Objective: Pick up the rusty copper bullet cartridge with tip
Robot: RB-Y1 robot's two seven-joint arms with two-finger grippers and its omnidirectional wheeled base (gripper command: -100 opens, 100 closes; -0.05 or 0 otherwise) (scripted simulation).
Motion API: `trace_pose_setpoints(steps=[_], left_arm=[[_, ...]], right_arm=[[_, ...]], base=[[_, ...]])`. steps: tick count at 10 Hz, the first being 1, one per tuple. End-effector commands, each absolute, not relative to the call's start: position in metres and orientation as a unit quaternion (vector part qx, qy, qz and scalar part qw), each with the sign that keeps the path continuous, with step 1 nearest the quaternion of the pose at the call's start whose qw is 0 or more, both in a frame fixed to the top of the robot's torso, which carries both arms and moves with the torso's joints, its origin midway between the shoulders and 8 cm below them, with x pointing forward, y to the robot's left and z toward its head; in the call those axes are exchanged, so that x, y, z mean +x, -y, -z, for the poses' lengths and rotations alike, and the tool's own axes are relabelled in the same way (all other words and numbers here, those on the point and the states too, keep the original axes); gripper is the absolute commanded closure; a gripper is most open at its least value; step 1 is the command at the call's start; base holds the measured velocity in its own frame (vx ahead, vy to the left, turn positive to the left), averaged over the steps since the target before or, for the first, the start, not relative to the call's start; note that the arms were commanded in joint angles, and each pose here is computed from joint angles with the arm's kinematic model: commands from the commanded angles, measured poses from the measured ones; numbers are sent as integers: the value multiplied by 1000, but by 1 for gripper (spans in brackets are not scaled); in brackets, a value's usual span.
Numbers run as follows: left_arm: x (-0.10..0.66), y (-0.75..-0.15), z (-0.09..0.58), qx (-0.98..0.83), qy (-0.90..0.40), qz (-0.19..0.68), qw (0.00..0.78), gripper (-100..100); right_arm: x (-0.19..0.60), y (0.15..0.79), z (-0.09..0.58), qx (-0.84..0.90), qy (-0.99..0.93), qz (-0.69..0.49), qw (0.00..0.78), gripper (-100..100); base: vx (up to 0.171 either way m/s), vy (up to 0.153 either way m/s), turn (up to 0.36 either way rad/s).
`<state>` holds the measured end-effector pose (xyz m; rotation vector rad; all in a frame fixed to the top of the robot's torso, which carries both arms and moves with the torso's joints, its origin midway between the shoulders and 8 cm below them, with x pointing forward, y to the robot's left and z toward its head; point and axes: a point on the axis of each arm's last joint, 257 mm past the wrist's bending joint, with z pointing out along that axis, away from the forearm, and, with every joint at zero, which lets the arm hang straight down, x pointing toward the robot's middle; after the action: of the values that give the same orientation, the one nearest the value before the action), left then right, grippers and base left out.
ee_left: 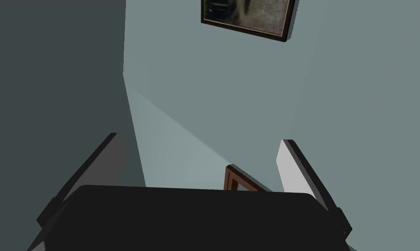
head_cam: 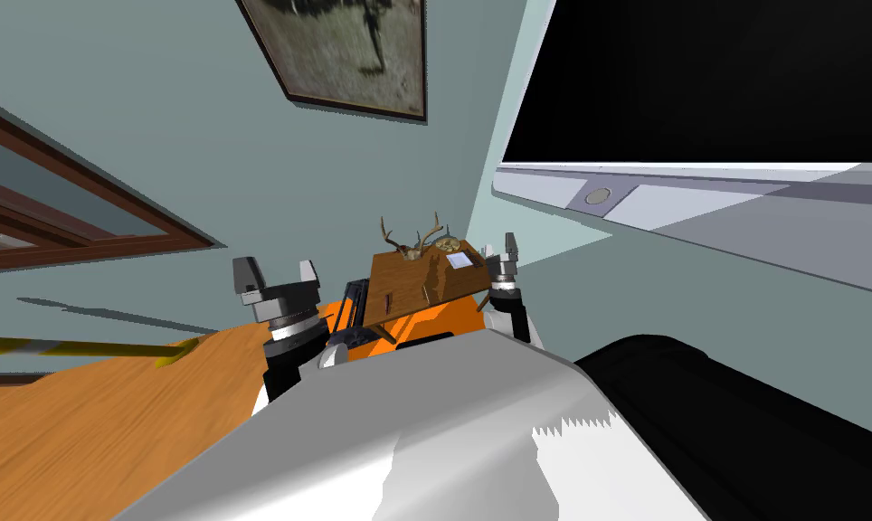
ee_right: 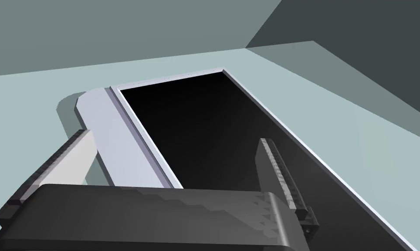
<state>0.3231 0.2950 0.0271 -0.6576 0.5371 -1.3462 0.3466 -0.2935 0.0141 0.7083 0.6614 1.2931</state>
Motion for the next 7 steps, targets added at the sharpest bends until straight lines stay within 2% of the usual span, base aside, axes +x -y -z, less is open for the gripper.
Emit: trace_pose_setpoints(steps=[1,7], left_arm=[[329,-291,-23,-288,-260,603,697,-100],[383,-287,15,-284,-344,573,687,-100]], right_arm=[[347,293,-14,317,-296,-578,691,0],[347,294,-14,317,-296,-578,691,0]], base=[[-5,10,-27],[-25,50,-69]])
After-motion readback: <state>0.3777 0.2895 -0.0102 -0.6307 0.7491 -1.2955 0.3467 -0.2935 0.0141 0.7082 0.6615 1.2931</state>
